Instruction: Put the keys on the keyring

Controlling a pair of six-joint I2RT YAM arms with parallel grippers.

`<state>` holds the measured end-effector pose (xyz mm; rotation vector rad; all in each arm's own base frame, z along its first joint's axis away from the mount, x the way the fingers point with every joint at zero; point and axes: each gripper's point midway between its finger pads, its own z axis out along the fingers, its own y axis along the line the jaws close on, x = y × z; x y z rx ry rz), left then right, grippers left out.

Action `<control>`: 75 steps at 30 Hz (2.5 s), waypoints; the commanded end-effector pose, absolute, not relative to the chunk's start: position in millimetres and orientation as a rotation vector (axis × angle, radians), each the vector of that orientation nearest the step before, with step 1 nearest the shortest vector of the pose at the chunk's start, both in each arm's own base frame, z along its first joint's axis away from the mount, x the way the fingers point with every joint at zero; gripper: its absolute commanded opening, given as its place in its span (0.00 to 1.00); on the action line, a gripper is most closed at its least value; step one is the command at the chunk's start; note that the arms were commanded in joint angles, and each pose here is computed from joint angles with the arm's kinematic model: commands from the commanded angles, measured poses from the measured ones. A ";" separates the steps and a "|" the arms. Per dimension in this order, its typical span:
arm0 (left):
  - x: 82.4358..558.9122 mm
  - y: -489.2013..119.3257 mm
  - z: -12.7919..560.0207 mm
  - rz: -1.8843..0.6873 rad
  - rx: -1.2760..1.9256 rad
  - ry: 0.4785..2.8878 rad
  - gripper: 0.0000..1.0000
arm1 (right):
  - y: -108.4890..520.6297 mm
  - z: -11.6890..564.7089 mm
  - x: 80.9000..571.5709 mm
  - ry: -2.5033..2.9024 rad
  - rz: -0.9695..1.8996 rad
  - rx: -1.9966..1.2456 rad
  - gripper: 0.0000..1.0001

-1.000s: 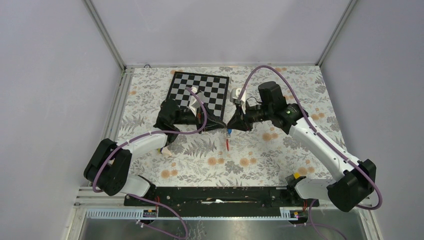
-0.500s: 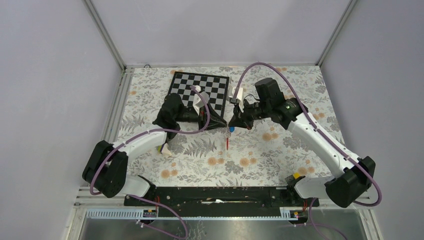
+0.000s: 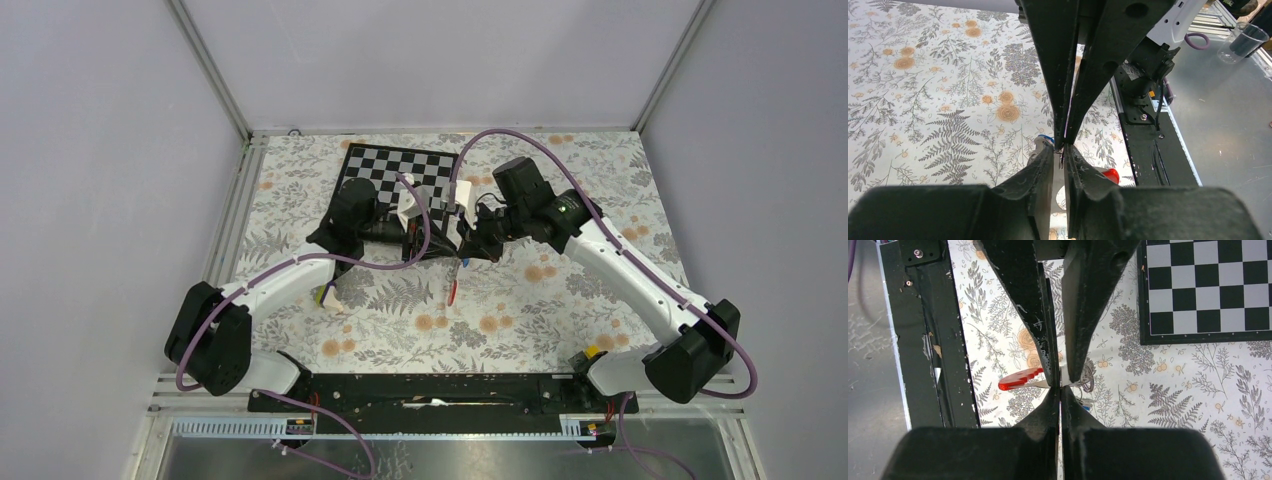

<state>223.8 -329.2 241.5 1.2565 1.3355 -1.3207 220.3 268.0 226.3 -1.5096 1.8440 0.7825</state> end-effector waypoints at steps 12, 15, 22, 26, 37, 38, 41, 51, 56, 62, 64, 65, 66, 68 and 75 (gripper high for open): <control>215.0 -328.9 248.0 -1.315 1.321 1.222 0.17 | 271.2 244.8 223.1 1.767 0.747 -1.485 0.00; 212.0 -327.9 248.0 -1.322 1.333 1.199 0.17 | 269.8 245.5 222.4 1.762 0.740 -1.484 0.00; 214.7 -329.4 250.2 -1.325 1.319 1.203 0.10 | 270.0 244.3 219.8 1.761 0.755 -1.476 0.00; 216.6 -331.1 252.3 -1.334 1.308 1.208 0.09 | 272.0 243.5 219.5 1.763 0.770 -1.473 0.00; 214.1 -330.4 246.2 -1.355 1.306 1.231 0.00 | 275.0 246.6 220.9 1.755 0.780 -1.462 0.00; 214.1 -330.4 246.1 -1.356 1.306 1.231 0.00 | 275.0 247.2 220.8 1.753 0.780 -1.461 0.00; 213.0 -329.9 245.2 -1.358 1.307 1.232 0.00 | 275.1 248.4 222.4 1.753 0.777 -1.450 0.00; 211.9 -319.8 279.8 -1.439 1.150 1.166 0.00 | 258.5 253.7 227.6 1.739 0.785 -1.331 0.27; 208.8 -318.7 284.4 -1.471 1.125 1.146 0.00 | 257.5 259.8 224.7 1.712 0.823 -1.316 0.39; 208.4 -318.8 280.7 -1.491 1.101 1.155 0.00 | 264.7 264.2 215.2 1.676 0.913 -1.343 0.42; 208.4 -318.8 280.0 -1.494 1.097 1.156 0.00 | 266.4 265.2 215.2 1.672 0.921 -1.346 0.42; 208.2 -318.7 280.1 -1.495 1.097 1.154 0.00 | 266.6 265.3 215.8 1.674 0.923 -1.345 0.42; 208.5 -318.9 279.9 -1.496 1.095 1.155 0.00 | 267.3 265.6 215.4 1.670 0.927 -1.348 0.42; 208.5 -318.7 280.2 -1.497 1.092 1.154 0.00 | 268.8 265.2 214.2 1.666 0.943 -1.353 0.41; 208.0 -318.7 280.0 -1.499 1.091 1.153 0.00 | 272.9 259.7 214.7 1.677 0.976 -1.354 0.36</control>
